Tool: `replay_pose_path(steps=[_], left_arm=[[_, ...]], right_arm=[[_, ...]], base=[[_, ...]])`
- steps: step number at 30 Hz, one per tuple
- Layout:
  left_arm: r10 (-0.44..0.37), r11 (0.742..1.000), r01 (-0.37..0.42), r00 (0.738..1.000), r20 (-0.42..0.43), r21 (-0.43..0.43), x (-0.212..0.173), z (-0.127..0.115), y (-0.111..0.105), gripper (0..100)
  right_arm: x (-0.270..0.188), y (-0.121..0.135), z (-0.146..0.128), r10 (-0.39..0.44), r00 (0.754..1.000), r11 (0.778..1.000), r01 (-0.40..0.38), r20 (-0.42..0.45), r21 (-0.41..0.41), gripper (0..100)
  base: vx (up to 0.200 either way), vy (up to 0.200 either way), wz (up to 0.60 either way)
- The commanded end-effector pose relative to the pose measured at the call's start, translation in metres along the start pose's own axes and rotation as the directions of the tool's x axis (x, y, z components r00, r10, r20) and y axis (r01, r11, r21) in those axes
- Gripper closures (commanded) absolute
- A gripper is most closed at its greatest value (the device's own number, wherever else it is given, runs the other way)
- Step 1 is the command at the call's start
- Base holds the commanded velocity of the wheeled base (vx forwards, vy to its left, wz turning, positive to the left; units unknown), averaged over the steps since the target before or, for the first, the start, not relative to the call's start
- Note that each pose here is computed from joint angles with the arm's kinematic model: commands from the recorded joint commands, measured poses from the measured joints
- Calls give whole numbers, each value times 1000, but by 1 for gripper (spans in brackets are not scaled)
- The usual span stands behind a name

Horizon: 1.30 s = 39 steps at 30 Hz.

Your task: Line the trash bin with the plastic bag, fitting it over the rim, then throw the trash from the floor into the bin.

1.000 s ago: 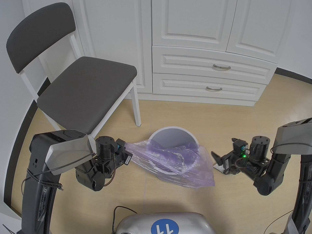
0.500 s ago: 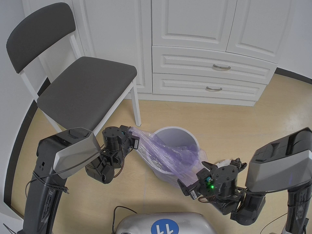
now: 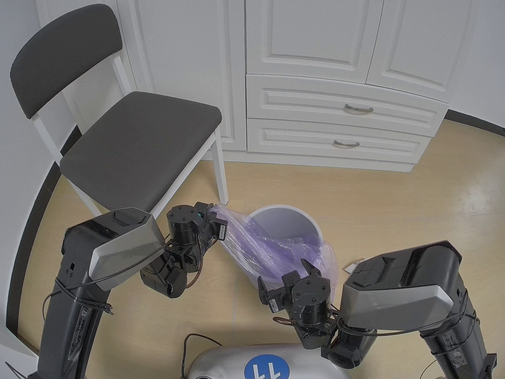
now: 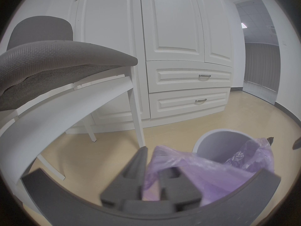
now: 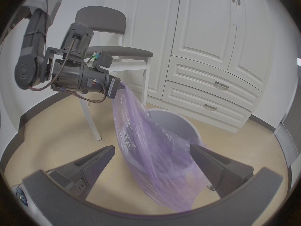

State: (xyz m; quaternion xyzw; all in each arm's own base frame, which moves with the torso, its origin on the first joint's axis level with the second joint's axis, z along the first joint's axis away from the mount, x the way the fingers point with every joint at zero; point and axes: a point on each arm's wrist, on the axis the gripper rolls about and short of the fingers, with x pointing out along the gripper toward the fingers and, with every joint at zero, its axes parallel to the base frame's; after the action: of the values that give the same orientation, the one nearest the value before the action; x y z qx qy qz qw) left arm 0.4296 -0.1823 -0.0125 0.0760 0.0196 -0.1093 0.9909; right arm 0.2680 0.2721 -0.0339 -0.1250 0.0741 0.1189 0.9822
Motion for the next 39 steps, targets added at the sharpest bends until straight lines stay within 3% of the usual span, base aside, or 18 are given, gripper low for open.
replay_pose_path(steps=[1,36,37,39], left_arm=[[1,1000,-1,1000,1,-2,0,-2,0,0],[1,1000,-1,1000,-2,7,-1,-4,-1,0],[1,1000,-1,1000,-2,8,0,-4,-1,0],[1,1000,-1,1000,0,8,0,-5,-1,0]], right_arm=[[9,5,-13,-10,1000,1000,10,0,7,0],[56,-1,-37,-98,995,994,97,24,52,0],[56,-2,-38,-100,995,994,98,22,53,100],[58,-3,-36,-105,994,993,103,27,58,100]], base=[[0,0,0],[0,0,0],[0,0,0],[0,0,0]])
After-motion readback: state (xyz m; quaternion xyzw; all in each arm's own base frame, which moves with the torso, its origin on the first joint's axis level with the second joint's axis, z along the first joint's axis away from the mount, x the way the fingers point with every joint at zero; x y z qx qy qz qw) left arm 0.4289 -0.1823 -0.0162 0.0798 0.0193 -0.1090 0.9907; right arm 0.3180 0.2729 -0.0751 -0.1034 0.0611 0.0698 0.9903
